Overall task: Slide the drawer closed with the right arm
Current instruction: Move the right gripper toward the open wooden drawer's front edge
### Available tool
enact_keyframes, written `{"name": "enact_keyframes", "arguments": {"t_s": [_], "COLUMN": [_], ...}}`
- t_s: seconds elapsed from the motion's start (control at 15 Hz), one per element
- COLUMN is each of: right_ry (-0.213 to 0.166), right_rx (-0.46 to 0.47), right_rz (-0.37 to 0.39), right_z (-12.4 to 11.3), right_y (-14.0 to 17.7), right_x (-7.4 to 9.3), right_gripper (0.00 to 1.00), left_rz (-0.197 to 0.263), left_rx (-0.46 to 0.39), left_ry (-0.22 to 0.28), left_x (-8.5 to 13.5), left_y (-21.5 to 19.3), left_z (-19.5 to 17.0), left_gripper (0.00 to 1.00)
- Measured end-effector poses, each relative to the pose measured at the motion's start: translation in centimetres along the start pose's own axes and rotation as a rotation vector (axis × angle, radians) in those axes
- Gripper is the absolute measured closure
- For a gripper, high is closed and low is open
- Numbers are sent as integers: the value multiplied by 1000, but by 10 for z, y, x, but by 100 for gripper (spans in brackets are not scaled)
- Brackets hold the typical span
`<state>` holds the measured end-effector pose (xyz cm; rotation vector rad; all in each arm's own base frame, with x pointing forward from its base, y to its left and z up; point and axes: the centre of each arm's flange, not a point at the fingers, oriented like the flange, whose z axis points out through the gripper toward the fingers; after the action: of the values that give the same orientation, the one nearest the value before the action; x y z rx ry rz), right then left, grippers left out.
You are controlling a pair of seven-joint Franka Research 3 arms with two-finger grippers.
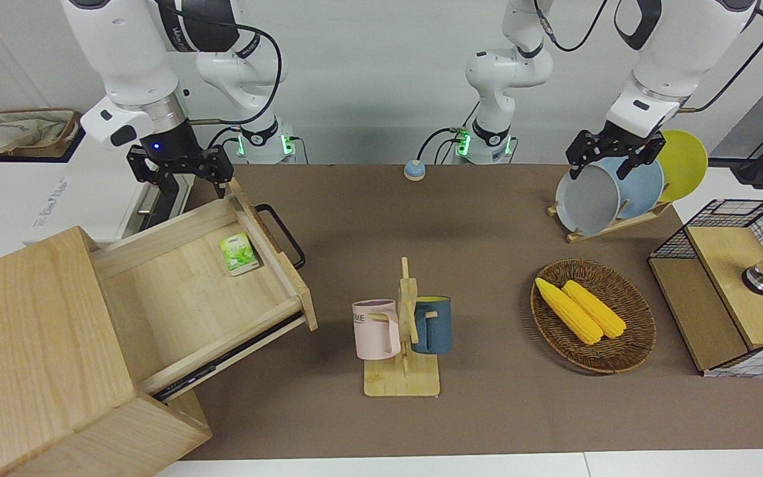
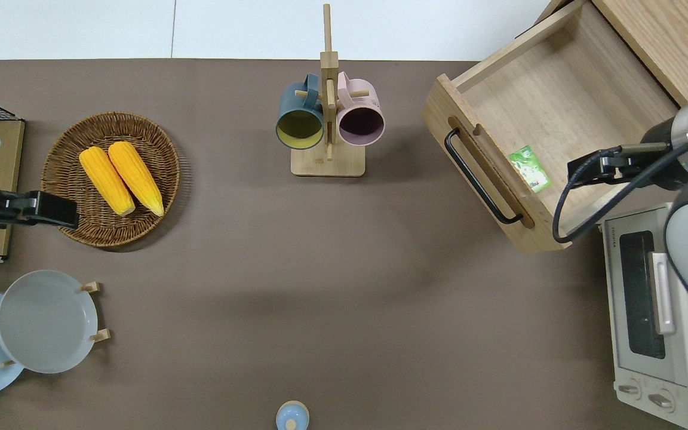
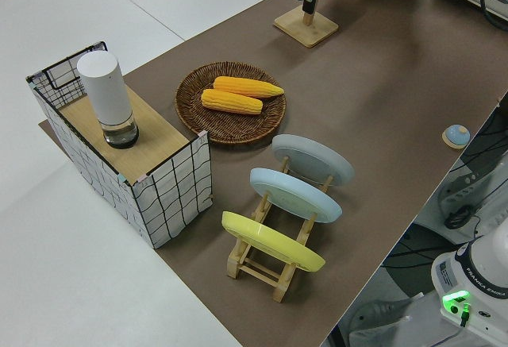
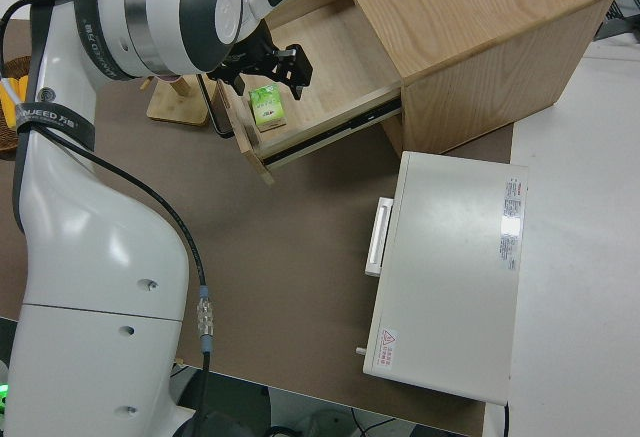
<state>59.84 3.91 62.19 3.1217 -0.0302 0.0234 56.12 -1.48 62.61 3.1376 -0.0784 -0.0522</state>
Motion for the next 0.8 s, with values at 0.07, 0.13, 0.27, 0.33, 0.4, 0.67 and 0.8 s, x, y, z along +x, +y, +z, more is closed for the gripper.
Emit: {"name": "enact_keyframes", "arguments": {"t_s": [0.07,0.13,0.27,0.33,0.4,0.67,0.8], "right_ry": [0,0,0,0,0,0,0], "right_rx": [0,0,0,0,-1,0,0], "right_rz": [0,1,3,4,4,2,1], "right_z": [0,0,0,0,0,0,0], "right_y": [0,0,2,2,3,2,2], "right_x": [0,0,0,0,0,0,0], "right_gripper": [2,2,4,10,21,61,78], "left_rz": [0,0,0,0,0,0,0], "left_rx": [0,0,0,0,0,0,0], "left_ry": [0,0,0,0,0,0,0], "left_x": [0,0,0,0,0,0,0], "left_y": [0,0,0,0,0,0,0], "left_z": [0,0,0,0,0,0,0], "left_gripper": [0,0,0,0,0,0,0]}}
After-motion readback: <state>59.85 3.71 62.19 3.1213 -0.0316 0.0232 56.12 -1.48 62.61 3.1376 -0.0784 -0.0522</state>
